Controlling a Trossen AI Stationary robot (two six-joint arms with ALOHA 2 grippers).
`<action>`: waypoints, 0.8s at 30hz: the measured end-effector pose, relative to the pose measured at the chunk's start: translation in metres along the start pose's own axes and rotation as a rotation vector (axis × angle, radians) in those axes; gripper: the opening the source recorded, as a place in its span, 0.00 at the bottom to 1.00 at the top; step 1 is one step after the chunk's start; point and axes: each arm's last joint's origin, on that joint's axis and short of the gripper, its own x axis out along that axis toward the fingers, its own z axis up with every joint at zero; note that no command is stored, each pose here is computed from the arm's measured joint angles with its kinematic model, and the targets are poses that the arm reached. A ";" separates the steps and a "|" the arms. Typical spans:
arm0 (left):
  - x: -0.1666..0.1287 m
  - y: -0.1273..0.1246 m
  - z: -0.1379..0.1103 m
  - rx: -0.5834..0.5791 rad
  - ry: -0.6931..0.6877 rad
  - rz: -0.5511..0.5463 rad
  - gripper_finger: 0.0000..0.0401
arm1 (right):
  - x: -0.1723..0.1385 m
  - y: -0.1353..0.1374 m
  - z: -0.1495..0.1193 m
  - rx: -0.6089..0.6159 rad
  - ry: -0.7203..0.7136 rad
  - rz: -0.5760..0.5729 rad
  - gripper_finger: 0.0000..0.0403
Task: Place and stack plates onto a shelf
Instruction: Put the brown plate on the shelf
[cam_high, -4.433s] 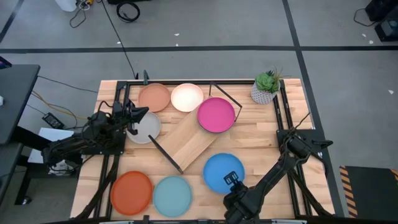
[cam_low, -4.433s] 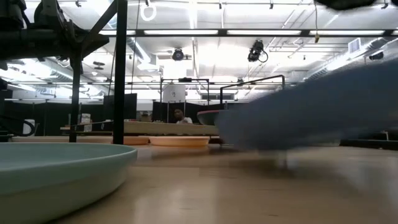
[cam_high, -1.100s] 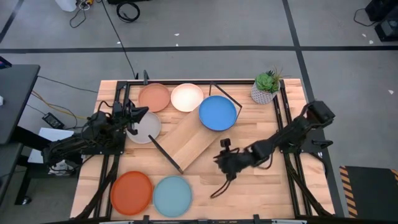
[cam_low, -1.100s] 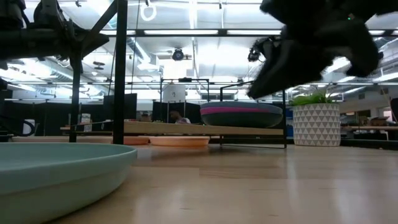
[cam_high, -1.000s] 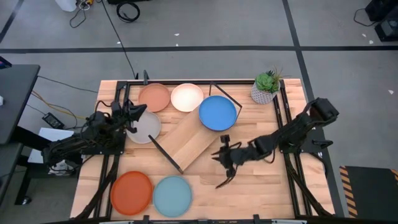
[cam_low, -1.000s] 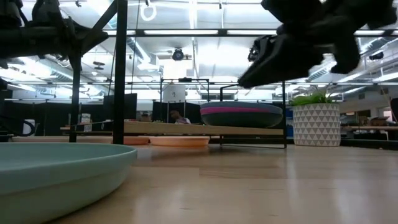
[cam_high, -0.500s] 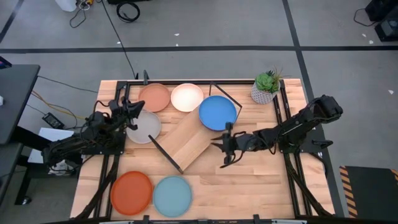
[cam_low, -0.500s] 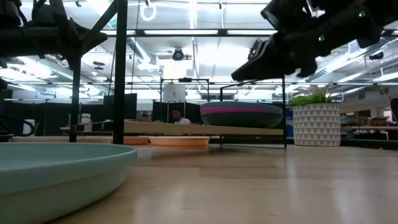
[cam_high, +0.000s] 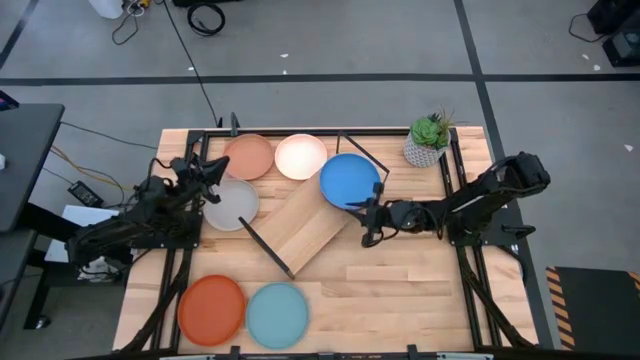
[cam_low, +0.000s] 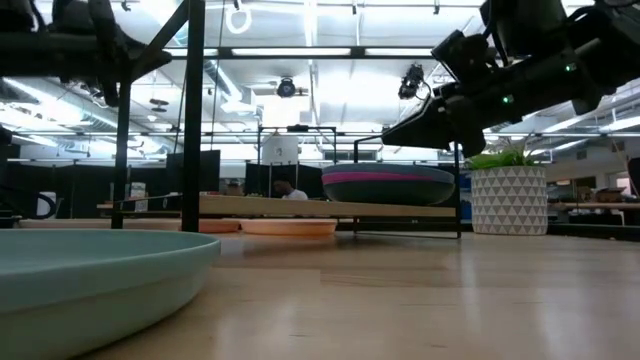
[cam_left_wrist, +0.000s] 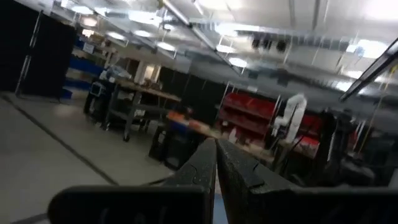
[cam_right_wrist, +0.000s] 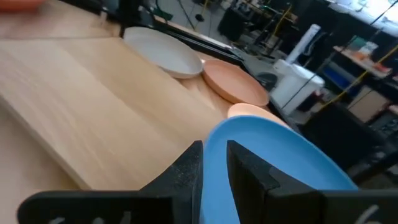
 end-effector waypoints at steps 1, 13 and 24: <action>0.002 -0.001 0.003 0.013 0.033 0.015 0.04 | 0.000 0.000 0.000 0.011 -0.005 0.017 0.19; 0.038 0.015 -0.007 0.183 0.553 0.322 0.03 | 0.000 0.002 0.004 0.036 -0.069 0.106 0.19; 0.087 0.045 -0.022 0.089 0.866 0.368 0.12 | 0.000 0.001 0.006 -0.003 -0.088 0.100 0.19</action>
